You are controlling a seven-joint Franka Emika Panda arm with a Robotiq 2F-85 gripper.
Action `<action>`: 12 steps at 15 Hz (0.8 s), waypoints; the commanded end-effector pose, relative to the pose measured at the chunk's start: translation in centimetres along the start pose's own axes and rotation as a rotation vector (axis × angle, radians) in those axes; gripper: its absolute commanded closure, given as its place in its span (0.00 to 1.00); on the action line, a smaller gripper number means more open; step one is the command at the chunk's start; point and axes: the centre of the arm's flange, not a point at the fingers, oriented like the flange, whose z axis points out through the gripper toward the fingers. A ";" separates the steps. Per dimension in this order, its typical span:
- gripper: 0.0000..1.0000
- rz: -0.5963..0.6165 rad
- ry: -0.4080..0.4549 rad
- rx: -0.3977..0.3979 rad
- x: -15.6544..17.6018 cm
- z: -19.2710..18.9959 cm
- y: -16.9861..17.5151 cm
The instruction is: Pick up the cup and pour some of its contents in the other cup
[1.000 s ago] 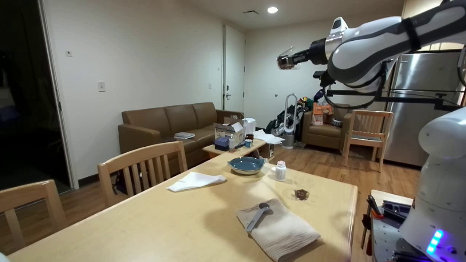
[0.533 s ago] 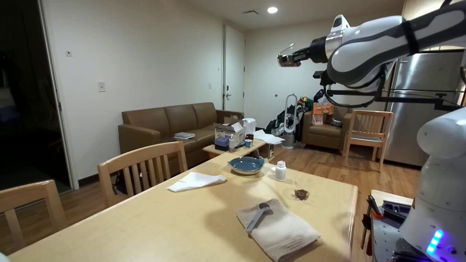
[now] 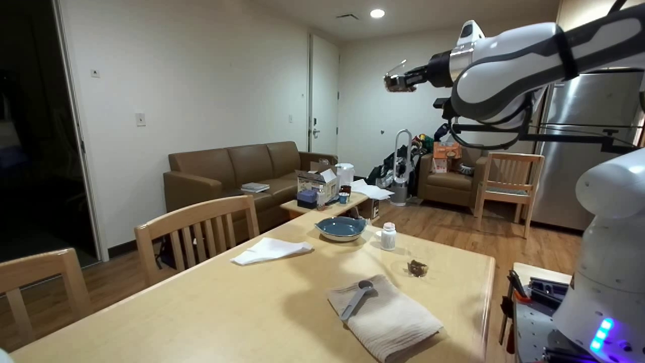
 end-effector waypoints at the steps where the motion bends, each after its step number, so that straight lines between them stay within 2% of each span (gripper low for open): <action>1: 0.95 -0.004 0.029 -0.012 -3.2 2.5 0.4; 12: 0.95 -0.029 0.044 -0.032 -2.0 2.8 -0.2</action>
